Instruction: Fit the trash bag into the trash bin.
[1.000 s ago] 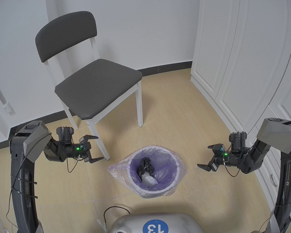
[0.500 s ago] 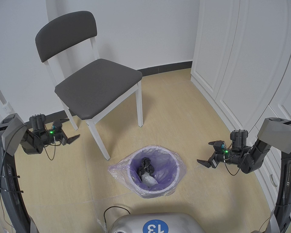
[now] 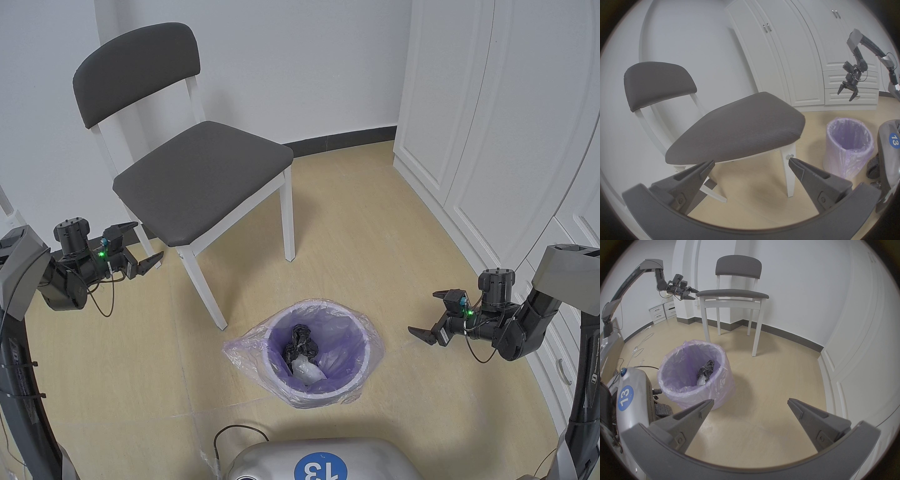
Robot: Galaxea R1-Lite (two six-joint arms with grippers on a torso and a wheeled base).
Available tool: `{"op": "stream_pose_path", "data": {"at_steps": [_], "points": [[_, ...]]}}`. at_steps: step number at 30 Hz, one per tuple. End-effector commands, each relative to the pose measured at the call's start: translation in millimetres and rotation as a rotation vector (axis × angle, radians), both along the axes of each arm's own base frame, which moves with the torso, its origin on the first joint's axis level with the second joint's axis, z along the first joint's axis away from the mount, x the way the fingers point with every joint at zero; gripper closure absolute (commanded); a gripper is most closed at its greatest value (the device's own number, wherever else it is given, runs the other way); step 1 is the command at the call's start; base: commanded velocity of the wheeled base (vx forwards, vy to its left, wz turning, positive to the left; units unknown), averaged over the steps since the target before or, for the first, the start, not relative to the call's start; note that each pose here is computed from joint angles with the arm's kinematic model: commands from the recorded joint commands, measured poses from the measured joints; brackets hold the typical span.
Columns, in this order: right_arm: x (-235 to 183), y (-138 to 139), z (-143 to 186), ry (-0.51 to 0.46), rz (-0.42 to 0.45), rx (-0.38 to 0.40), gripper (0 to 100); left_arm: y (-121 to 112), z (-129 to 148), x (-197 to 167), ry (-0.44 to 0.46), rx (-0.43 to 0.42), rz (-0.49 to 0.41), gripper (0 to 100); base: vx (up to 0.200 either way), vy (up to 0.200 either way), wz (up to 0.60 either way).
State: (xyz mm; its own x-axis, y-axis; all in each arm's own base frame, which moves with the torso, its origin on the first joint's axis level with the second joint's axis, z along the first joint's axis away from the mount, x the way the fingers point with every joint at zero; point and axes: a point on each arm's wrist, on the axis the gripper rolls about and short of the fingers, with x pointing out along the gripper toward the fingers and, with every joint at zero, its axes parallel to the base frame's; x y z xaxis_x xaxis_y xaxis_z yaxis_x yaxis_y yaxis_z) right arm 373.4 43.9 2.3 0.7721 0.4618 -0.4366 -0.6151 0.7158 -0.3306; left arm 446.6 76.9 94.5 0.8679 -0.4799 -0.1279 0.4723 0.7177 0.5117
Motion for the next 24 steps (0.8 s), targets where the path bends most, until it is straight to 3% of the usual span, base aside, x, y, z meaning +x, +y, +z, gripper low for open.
{"op": "stream_pose_path", "data": {"at_steps": [1, 12, 16, 18, 23, 24], "points": [[-1, -2, -1, -0.002, -0.006, 0.002, 0, -27, -17, 24, 0.007, -0.014, -0.019, 0, 0.0, 0.0, 0.0], [0, -16, -2, 0.0, -0.039, 0.004, 0, -72, -16, 59, -0.027, -0.083, -0.02, 0, 0.0, 0.0, 0.0], [-1, -17, -2, 0.002, -0.042, 0.003, 0, -65, -21, 55, -0.013, -0.075, -0.008, 0, 0.0, 0.0, 0.0], [-2, -18, -2, 0.005, -0.043, 0.003, 0, -48, -22, 43, 0.0, -0.071, 0.021, 0, 0.0, 0.0, 0.0], [-3, -18, -4, 0.01, -0.042, 0.003, 0, -26, -9, 20, -0.05, -0.073, 0.049, 0, 0.0, 0.0, 0.0], [-3, -18, -5, 0.004, -0.042, 0.003, 0, -17, -2, 3, -0.068, -0.077, 0.037, 0, 0.0, 0.0, 0.0]]}}
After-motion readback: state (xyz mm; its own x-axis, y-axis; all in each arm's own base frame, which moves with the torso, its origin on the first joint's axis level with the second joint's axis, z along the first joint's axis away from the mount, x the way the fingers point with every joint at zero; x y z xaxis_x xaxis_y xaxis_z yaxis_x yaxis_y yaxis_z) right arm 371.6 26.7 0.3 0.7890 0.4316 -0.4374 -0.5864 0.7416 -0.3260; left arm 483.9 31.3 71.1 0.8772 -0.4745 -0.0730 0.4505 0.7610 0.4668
